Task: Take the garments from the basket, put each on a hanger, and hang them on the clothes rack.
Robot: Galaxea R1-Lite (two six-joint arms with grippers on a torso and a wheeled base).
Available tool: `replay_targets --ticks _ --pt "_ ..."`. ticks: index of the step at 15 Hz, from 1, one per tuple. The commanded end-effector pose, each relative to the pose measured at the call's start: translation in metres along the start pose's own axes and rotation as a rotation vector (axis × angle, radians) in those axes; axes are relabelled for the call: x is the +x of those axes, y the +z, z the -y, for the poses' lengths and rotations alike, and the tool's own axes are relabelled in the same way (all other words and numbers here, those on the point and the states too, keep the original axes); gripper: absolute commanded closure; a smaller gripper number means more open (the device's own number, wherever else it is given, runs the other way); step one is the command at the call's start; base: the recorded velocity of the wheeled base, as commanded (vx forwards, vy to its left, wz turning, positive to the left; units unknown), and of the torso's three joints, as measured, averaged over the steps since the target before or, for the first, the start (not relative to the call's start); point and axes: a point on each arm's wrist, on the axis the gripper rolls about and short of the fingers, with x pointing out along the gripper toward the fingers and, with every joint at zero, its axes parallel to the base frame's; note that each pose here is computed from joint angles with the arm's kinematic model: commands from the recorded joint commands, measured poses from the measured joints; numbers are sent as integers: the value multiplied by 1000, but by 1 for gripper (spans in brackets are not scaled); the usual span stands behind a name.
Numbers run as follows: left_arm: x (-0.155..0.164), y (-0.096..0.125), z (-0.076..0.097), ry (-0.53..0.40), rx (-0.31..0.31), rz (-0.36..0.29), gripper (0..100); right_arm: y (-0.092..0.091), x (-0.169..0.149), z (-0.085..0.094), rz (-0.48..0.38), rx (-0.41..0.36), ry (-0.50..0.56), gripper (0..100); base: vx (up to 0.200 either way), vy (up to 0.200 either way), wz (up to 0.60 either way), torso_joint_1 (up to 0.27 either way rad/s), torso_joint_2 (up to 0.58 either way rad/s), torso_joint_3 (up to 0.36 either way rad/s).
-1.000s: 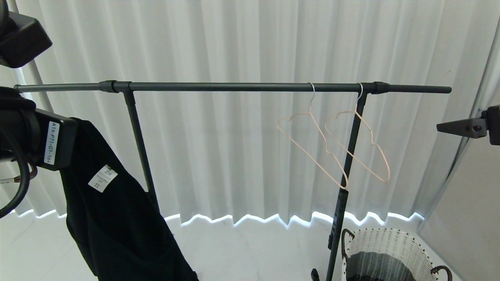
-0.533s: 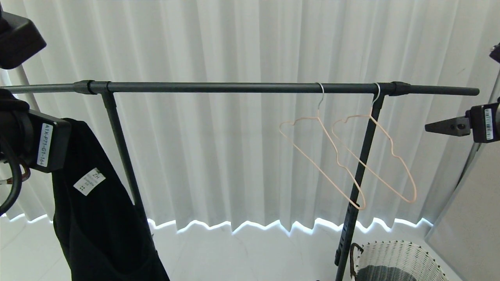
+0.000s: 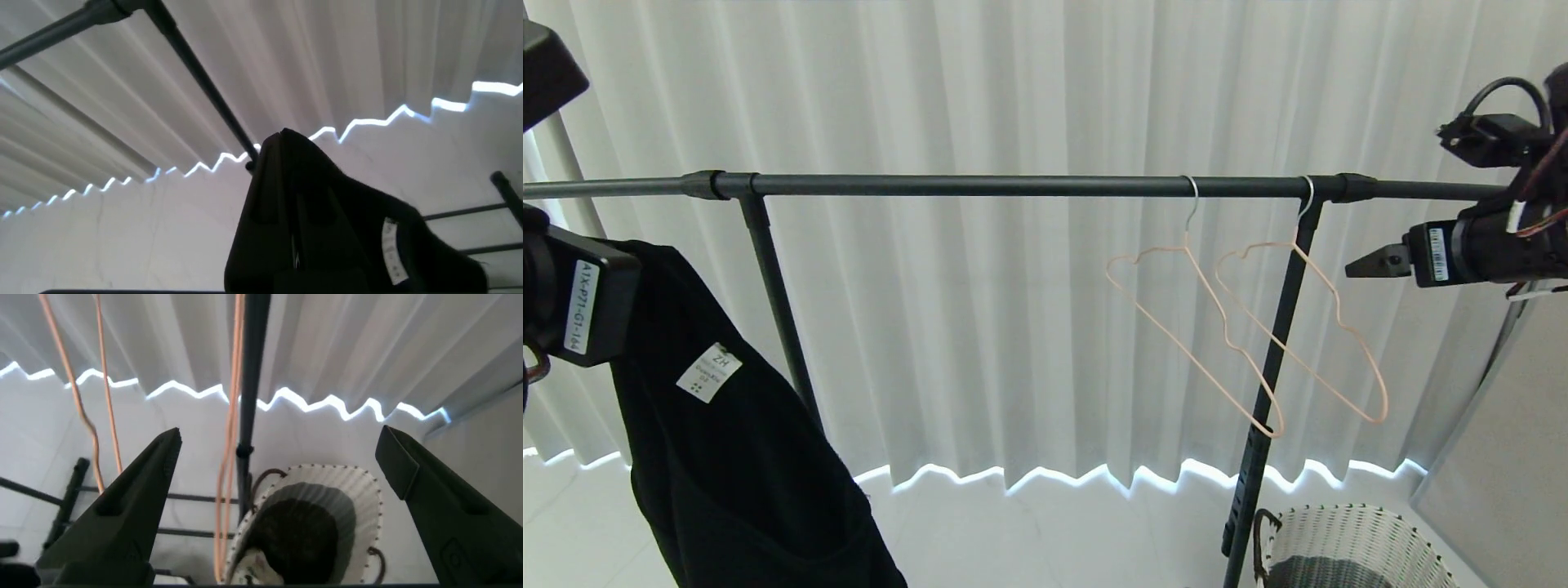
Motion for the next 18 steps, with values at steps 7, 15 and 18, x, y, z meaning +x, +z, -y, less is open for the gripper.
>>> replay_targets --ticks 7,15,18 --pt "-15 -3 -7 21 40 36 100 -16 92 -17 -177 6 -42 0 0 0 0 0 0 0" --pt "-13 -3 -6 20 73 32 100 -21 116 -14 -185 44 -55 100 0 0 0 0 0 0" --pt "-12 -2 -6 18 75 30 100 -19 114 -14 -174 45 -45 100 0 0 0 0 0 0"
